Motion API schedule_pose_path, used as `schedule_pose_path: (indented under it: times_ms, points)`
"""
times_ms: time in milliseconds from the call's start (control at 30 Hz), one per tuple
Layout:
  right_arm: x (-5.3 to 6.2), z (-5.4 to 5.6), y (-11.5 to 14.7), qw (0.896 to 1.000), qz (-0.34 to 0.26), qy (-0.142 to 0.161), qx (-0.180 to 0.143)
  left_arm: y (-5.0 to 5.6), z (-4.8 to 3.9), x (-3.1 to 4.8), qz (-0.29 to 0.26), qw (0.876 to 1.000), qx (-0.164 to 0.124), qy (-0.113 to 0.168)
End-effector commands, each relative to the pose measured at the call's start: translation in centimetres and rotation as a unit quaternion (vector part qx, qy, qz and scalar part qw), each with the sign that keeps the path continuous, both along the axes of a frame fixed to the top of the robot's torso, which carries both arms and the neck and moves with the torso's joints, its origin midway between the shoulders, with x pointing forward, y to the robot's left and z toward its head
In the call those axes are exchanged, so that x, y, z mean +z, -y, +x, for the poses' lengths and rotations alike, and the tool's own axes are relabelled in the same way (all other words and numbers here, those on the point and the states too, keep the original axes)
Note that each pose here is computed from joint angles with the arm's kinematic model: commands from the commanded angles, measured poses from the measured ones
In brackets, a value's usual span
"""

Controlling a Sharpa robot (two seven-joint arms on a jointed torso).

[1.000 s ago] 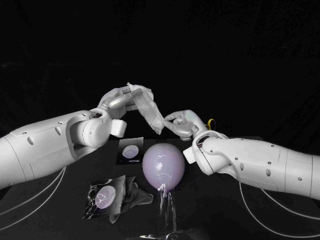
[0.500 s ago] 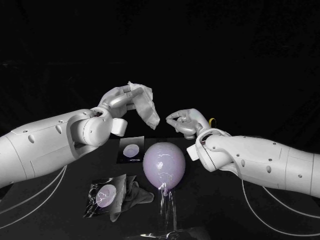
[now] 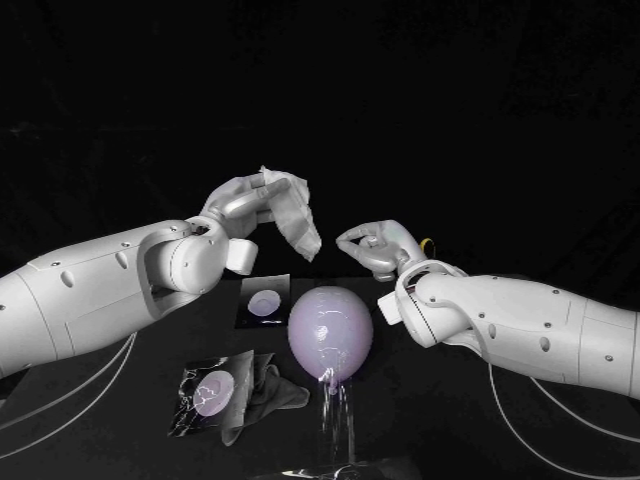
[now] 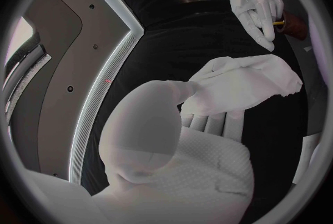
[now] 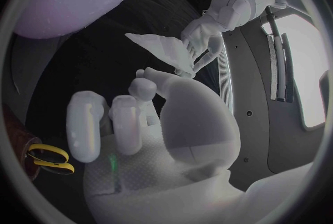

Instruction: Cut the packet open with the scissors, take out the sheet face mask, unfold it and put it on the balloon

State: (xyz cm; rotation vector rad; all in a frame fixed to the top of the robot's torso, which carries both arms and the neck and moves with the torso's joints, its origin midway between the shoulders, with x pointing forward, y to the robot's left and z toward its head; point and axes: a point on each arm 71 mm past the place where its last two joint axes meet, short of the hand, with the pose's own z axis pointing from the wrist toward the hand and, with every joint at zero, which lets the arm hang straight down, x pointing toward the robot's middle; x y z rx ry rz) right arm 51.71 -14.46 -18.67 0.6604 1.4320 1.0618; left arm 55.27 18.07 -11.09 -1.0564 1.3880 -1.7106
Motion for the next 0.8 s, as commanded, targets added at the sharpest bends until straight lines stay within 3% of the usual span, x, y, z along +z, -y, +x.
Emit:
schedule_pose_path:
  times_ms: [33,567,800]
  points:
    - [0.5,-0.5,-0.4,0.999,-0.011,0.029,0.012,0.2,0.05,0.12,-0.003,1.0,0.002,-0.002]
    - [1.5,-1.5,-0.1,0.997,-0.002,0.069,0.03,0.3,0.03,-0.12,0.0,1.0,-0.009,-0.012]
    - [2.8,-1.2,0.2,0.995,0.004,0.088,0.041,0.4,-0.07,-0.43,-0.001,1.0,-0.024,-0.018]
